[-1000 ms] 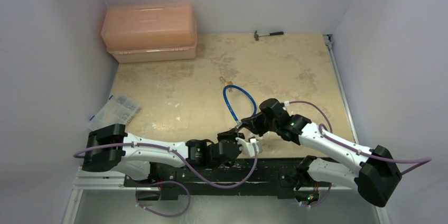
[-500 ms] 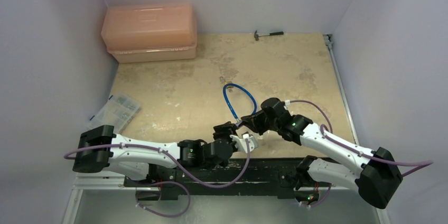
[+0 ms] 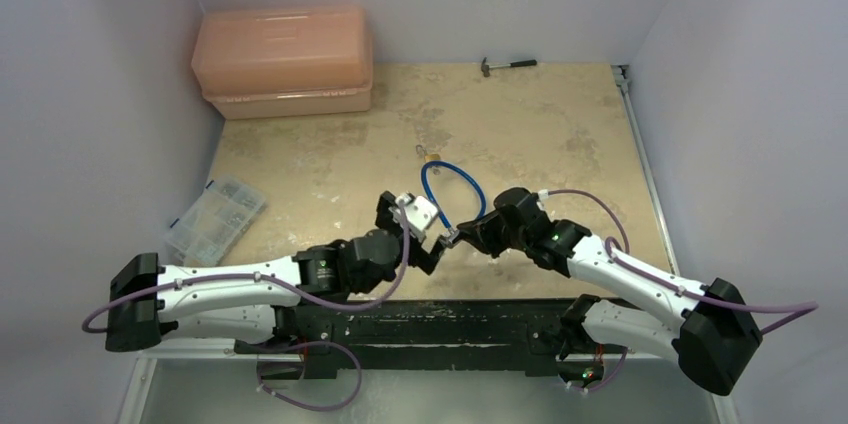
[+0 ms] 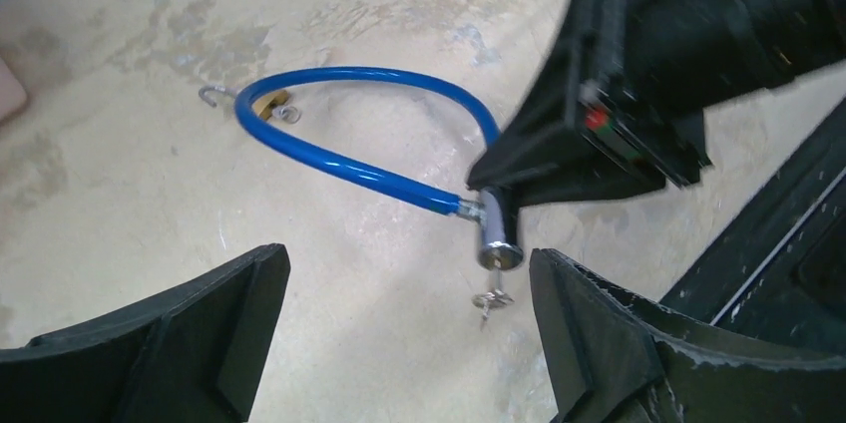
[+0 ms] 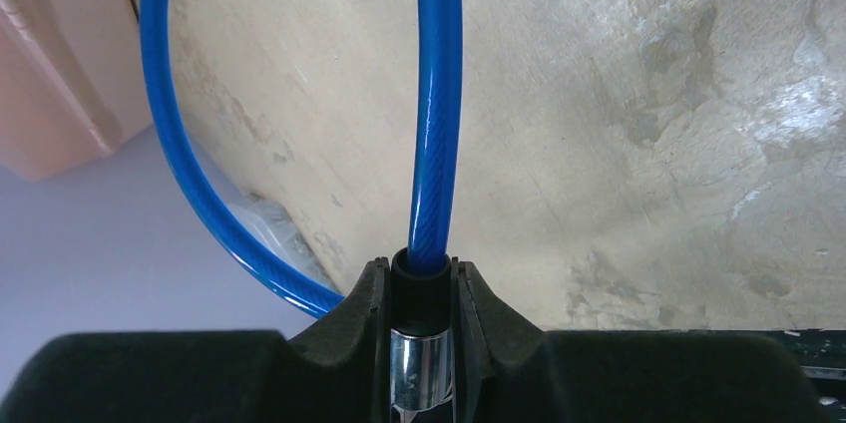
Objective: Unlock with the key
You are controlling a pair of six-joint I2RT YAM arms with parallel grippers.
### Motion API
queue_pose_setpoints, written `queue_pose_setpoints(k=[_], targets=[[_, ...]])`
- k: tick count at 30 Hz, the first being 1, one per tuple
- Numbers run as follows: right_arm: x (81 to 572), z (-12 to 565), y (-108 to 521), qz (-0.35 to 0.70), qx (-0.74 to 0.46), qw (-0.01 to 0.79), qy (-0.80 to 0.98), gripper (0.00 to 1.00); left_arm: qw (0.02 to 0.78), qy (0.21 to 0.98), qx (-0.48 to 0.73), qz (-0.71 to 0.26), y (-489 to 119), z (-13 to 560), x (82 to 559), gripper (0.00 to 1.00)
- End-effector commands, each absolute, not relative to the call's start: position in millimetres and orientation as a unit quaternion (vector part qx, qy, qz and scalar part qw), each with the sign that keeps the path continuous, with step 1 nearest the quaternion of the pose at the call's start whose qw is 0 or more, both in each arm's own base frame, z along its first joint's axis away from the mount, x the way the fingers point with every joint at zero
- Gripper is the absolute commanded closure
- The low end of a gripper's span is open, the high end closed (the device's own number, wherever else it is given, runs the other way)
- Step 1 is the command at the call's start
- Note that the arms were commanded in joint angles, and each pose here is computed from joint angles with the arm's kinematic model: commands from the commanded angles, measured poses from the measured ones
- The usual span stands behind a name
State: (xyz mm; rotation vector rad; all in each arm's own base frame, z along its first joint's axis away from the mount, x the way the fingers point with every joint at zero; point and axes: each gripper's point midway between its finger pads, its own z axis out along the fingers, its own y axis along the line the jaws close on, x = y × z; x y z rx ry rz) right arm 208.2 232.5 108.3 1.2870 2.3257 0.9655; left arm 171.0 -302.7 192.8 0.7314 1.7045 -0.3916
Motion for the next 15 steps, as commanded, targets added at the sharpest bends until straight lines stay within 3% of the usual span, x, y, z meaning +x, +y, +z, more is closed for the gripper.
queue_pose_setpoints(k=[1,8,15], targets=[[222.7,131.4,234.9,0.376,0.433,0.197,0.795,1.0,0.54,0.769,0.206,-0.273,-302.4,202.4,179.8,0.03],[225.9,136.3,231.9,0.381,0.426,0.216,0.792,1.0,0.492,0.802,0.077,-0.331,-307.6,209.2,199.6,0.14],[225.1,139.3,231.9,0.385,0.415,0.222,0.794,1.0,0.46,0.799,0.039,-0.386,-326.3,200.9,200.1,0.18]])
